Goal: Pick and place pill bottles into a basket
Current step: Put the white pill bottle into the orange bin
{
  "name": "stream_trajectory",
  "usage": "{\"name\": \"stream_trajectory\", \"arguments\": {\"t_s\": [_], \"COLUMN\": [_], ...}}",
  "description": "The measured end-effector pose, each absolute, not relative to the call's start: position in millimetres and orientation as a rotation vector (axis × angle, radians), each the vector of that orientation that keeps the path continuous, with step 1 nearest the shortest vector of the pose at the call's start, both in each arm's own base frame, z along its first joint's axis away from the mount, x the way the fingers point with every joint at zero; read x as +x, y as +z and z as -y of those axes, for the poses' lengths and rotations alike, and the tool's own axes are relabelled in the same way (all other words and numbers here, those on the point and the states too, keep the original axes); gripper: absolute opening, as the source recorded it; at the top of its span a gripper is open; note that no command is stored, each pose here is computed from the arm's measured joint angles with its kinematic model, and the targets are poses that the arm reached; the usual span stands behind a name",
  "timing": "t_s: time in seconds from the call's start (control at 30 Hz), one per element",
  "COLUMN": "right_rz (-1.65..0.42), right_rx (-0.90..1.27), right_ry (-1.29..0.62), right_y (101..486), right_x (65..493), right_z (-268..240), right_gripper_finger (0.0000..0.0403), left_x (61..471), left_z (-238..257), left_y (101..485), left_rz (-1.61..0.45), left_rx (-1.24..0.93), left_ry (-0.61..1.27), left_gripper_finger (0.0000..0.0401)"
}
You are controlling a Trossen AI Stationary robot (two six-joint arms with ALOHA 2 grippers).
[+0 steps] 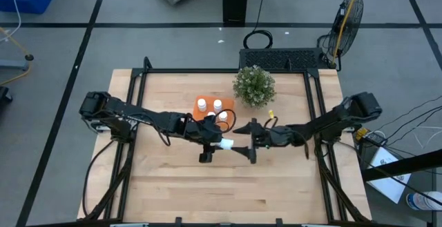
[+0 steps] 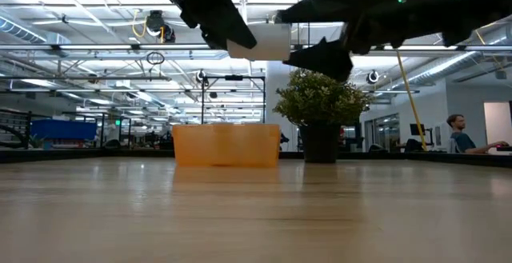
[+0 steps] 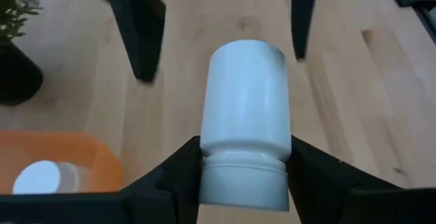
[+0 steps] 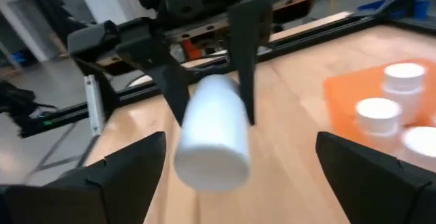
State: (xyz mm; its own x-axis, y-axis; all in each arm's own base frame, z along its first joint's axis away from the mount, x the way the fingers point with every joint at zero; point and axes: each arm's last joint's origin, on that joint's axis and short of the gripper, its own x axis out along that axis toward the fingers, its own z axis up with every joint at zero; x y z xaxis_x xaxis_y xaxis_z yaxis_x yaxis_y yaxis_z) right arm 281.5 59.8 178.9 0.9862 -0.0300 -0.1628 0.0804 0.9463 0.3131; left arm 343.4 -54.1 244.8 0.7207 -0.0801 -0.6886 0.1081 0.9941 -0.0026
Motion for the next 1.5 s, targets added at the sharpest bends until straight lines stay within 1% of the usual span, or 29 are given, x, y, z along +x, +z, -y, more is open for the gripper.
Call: {"name": "stream_trajectory", "arguments": {"t_s": [0.13,0.23,0.33,0.43,0.57,0.63,0.7,0.9,1.07,1.2,1.3,1.4,1.5], "right_rz": [-0.178,-0.172,-0.168,-0.162,-0.143,-0.14,-0.141,-0.141,-0.149,-0.195,-0.163,-0.091,-0.025], "right_rx": [0.342,0.343,0.347,0.367,0.369,0.359,0.358,0.352,0.348,0.341,0.344,0.345,0.328], "right_ry": [-0.023,-0.023,0.006,0.075,0.081,0.08,0.077,0.084,0.094,0.09,0.075,0.08,0.1], "right_y": [175,174,173,174,175,175,175,175,172,161,156,157,160], "right_x": [294,298,301,304,304,304,304,304,302,293,285,278,273], "right_z": [-59,-59,-60,-62,-62,-61,-61,-61,-63,-64,-62,-60,-60], "right_gripper_finger": [0.0362,0.0352,0.033,0.0293,0.0226,0.019,0.016,0.0159,0.0159,0.0159,0.0159,0.0159,0.0159], "left_x": [344,344,344,344,344,344,344,345,344,334,321,306,287], "left_z": [55,54,54,54,55,55,54,55,56,60,66,71,71], "left_y": [245,245,245,246,246,246,246,246,251,267,273,271,260], "left_rz": [-0.756,-0.756,-0.75,-0.748,-0.747,-0.747,-0.746,-0.736,-0.711,-0.675,-0.67,-0.57,-0.439], "left_rx": [0.039,0.038,0.04,0.043,0.048,0.043,0.038,0.046,0.027,0.036,0.053,0.053,0.049], "left_ry": [-0.105,-0.103,-0.104,-0.107,-0.119,-0.113,-0.107,-0.107,-0.144,-0.159,-0.187,-0.197,-0.188], "left_gripper_finger": [0.0179,0.0194,0.0203,0.0195,0.0179,0.018,0.019,0.0222,0.0226,0.0226,0.0227,0.0227,0.0227]}}
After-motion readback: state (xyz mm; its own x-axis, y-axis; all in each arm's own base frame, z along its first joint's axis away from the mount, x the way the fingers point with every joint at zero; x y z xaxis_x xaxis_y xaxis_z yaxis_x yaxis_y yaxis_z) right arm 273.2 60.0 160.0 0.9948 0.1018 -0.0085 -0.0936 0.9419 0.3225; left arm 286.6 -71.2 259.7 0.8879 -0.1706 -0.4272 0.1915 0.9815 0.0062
